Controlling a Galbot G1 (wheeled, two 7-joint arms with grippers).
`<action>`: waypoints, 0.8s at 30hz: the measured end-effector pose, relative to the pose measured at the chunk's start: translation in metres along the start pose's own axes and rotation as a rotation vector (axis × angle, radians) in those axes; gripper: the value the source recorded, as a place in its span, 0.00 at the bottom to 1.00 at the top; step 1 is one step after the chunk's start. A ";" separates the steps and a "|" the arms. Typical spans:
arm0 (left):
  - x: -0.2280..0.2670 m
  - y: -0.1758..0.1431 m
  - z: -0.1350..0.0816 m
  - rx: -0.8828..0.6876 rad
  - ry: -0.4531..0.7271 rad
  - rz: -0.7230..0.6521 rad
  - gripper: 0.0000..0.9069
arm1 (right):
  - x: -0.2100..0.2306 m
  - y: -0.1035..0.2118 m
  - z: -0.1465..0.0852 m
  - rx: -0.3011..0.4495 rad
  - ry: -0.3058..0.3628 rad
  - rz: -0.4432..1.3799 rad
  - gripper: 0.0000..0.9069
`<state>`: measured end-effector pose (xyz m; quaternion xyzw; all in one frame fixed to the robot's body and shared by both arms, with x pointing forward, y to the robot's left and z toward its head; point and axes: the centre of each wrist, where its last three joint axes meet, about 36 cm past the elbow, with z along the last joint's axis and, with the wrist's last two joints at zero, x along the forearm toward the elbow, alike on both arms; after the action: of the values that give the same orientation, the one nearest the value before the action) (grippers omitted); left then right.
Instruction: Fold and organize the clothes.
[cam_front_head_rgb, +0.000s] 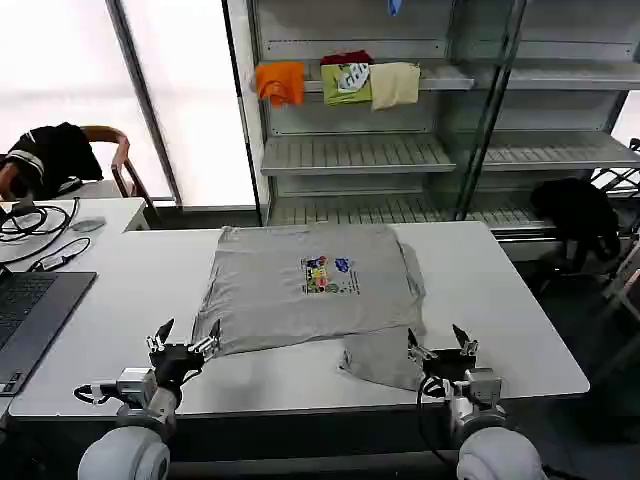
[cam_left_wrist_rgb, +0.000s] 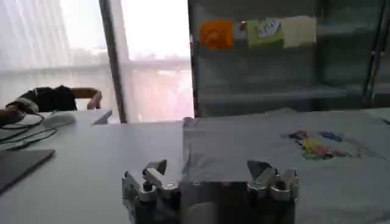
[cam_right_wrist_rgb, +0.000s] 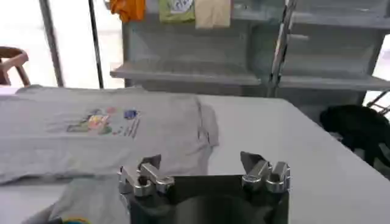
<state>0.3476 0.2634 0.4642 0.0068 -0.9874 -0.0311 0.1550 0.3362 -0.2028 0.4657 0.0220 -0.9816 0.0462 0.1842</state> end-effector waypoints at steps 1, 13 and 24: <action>-0.001 0.001 0.001 0.000 0.005 0.001 1.00 | 0.000 0.002 0.002 0.001 0.005 -0.002 1.00; -0.012 0.003 0.016 0.002 0.058 0.011 1.00 | 0.005 0.017 0.018 0.019 0.059 -0.016 1.00; -0.025 0.011 0.029 0.029 0.103 0.001 1.00 | 0.010 0.025 0.027 0.016 0.090 -0.028 1.00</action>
<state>0.3619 0.2770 0.4295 0.0103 -0.9785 -0.0166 0.2053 0.3158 -0.1812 0.4418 0.0354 -0.9714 0.0525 0.2288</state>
